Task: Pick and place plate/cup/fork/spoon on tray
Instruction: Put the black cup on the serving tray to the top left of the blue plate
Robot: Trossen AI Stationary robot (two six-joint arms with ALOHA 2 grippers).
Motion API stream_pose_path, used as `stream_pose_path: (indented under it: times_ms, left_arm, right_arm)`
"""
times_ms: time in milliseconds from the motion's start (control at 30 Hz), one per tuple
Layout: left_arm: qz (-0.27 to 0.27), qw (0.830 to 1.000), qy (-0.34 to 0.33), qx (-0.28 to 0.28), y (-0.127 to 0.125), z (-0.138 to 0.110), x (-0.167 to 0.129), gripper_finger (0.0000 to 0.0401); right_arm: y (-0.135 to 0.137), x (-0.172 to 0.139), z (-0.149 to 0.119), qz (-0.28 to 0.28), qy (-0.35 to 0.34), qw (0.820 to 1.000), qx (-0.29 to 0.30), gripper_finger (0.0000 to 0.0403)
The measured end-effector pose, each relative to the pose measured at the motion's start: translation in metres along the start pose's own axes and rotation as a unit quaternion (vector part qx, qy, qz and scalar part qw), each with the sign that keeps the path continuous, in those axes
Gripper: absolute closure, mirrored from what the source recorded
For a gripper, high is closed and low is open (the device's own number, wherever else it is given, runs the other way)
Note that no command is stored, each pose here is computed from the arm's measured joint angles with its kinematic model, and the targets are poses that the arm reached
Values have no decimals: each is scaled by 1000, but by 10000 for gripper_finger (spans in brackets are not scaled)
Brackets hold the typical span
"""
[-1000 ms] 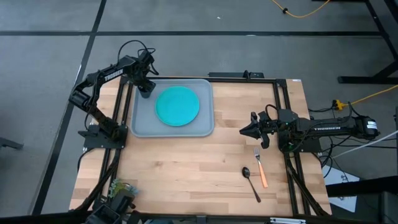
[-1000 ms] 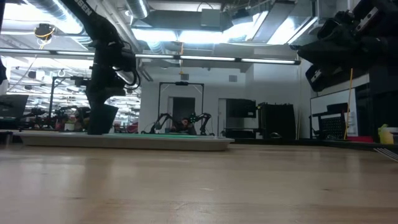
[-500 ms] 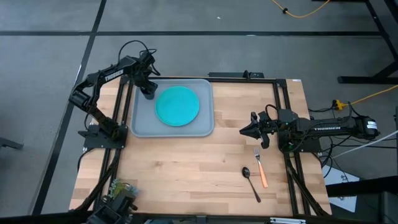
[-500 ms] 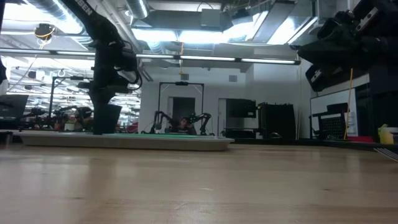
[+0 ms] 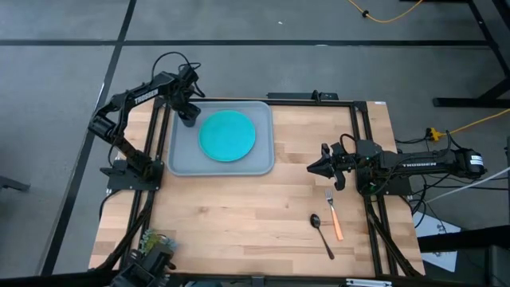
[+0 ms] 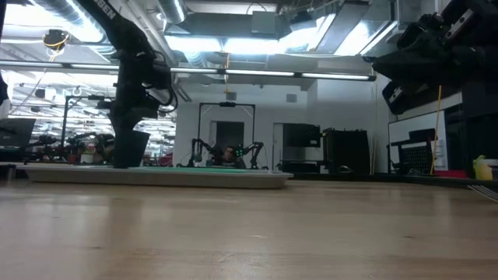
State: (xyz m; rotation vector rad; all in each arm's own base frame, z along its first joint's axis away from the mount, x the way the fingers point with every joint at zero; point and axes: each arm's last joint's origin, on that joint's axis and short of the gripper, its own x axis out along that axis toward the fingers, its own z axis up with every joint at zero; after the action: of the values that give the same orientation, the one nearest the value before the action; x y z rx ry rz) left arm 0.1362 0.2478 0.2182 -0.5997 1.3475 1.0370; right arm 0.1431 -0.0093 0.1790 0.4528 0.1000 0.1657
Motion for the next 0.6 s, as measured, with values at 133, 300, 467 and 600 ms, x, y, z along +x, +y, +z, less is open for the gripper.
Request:
stream_pose_path:
  times_ms: [133,300,467,600]
  left_arm:
    - [-3,1000,0,19,0,0,0,338]
    - [3,1000,-1,18,0,0,0,318]
    - [6,1000,-2,18,0,0,0,319]
    - [6,1000,-2,18,0,0,0,320]
  right_arm:
    - [0,0,0,0,0,1000,0,357]
    - [0,0,0,0,0,1000,0,357]
    - [0,0,0,0,0,1000,0,357]
    - [0,0,0,-1,1,1000,0,357]
